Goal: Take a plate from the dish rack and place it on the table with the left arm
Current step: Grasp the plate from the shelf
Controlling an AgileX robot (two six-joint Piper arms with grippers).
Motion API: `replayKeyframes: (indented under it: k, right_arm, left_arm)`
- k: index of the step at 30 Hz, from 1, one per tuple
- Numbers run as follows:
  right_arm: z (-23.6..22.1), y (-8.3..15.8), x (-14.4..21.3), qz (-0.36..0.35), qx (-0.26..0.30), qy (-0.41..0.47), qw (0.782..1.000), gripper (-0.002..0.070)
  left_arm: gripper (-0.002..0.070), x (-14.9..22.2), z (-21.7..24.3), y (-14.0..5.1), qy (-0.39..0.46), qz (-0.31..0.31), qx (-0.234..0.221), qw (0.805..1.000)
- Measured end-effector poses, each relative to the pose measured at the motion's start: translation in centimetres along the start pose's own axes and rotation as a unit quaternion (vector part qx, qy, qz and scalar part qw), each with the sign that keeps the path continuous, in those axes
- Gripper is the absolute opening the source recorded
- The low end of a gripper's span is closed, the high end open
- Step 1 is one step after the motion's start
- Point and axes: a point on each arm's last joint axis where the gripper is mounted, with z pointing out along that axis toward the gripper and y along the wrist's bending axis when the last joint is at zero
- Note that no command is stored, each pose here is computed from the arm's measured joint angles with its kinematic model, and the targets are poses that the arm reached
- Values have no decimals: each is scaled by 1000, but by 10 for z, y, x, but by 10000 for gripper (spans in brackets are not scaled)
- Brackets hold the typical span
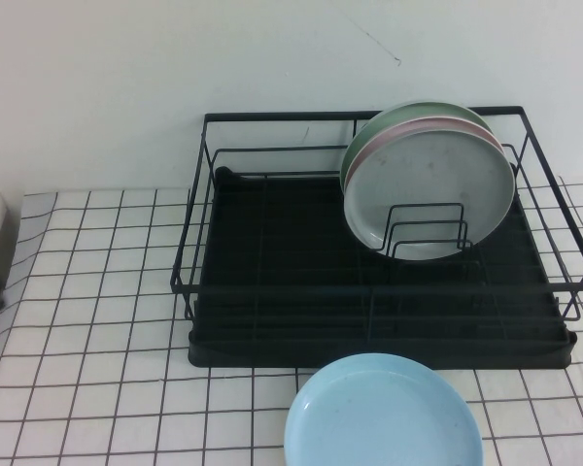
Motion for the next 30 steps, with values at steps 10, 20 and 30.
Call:
replayKeyframes:
  k: [10,20,30]
  right_arm:
    - [0,0,0,0,0,0,1000,-3]
    - [0,0,0,0,0,0,1000,-3]
    - [0,0,0,0,0,0,1000,-3]
  left_arm:
    - [-3,-24,147,-46,20,240,184,953]
    - [-3,8,281,-97,54,213,256,941]
    - [4,8,316,-123,-29,214,303,928]
